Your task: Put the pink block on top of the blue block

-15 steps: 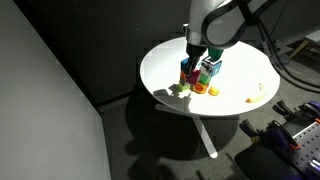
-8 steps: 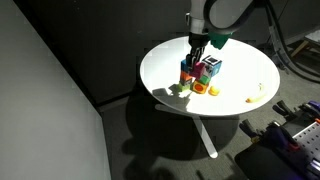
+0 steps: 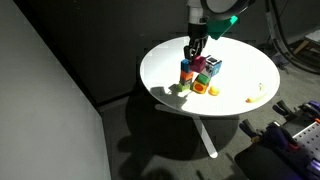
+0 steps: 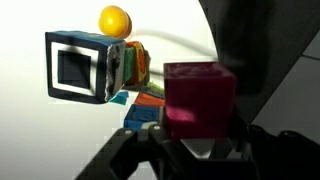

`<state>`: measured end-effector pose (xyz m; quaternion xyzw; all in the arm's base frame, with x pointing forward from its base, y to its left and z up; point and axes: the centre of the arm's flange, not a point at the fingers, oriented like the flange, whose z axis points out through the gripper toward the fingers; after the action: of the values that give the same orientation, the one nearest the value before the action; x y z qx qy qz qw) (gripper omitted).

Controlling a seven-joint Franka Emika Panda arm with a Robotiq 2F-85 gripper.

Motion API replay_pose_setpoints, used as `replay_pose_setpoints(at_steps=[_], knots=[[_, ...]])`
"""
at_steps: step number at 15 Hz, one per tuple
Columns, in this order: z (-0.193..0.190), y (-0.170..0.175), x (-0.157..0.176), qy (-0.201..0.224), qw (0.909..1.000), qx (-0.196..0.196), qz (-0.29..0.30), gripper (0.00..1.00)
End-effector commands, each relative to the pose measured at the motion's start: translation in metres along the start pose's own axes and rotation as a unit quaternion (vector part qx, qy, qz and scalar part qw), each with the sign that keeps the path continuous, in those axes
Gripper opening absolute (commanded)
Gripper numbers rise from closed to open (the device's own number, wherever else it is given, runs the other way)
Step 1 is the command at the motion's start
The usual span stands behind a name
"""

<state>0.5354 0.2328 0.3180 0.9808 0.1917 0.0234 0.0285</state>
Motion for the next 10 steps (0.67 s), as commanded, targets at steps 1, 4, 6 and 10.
replay_pose_setpoints(at_steps=[1, 4, 6, 10], knots=[[-0.017, 0.006, 0.012, -0.003, 0.9996, -0.007, 0.029, 0.32], [-0.021, 0.014, 0.017, -0.001, 0.9991, -0.009, 0.04, 0.32], [-0.021, 0.019, 0.021, -0.001, 0.9989, -0.009, 0.046, 0.32], [-0.02, 0.027, 0.029, -0.001, 0.9985, -0.011, 0.053, 0.32]])
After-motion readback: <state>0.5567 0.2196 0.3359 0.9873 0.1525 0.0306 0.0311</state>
